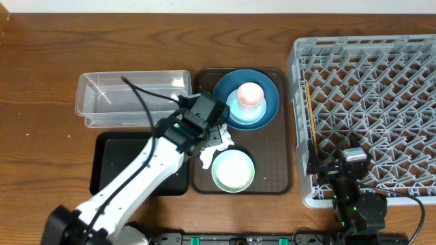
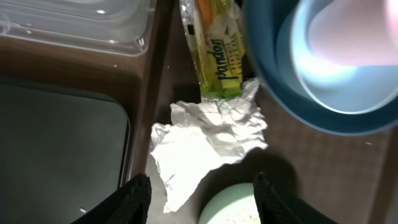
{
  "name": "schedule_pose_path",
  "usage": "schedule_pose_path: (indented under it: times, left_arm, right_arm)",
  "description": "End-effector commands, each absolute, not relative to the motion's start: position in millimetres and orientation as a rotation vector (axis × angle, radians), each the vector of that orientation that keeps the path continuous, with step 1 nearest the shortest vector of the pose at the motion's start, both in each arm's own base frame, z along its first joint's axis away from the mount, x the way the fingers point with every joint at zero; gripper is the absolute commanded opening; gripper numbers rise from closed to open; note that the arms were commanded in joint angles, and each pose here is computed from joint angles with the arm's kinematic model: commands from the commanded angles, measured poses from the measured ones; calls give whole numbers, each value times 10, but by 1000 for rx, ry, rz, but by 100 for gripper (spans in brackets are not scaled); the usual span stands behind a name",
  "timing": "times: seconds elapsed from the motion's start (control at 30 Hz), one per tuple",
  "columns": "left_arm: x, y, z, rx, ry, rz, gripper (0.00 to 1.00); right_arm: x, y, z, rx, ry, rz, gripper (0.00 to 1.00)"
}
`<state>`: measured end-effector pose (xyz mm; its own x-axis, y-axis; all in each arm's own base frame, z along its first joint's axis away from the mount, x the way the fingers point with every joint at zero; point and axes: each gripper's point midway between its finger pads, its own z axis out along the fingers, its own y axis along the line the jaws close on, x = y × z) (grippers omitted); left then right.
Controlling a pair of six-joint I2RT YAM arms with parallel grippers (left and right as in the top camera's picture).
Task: Sort waste into correct bins and load items into the dishwasher rack
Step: 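Move the left gripper over the white tissue and grasp it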
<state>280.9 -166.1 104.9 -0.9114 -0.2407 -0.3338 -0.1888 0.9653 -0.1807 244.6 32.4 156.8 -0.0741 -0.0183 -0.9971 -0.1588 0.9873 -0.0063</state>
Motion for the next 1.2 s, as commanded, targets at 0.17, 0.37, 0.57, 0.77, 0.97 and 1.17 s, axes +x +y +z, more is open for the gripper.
schedule_pose_path:
  times: [0.17, 0.37, 0.57, 0.77, 0.97, 1.17]
  left_arm:
    - [2894, -1659, 724, -322, 2804, -99, 57]
    - [2912, -1673, 570, -321, 2831, -69, 57]
    - [2876, -1711, 449, -312, 2869, -63, 57]
    - [2792, -1818, 347, -275, 2915, -79, 57]
    - [2751, -1896, 226, -235, 2936, -60, 57]
    - [2747, -1896, 210, -233, 2940, -56, 49]
  right_arm:
    - [2443, 349, 1552, -153, 1646, 116, 99]
    - [2443, 349, 1552, -154, 1646, 117, 99]
    - [2443, 349, 1552, -153, 1646, 116, 99]
    - [2443, 349, 1552, -153, 1646, 116, 99]
    - [2443, 349, 1552, -153, 1646, 116, 99]
    - [2443, 349, 1552, -153, 1646, 116, 99]
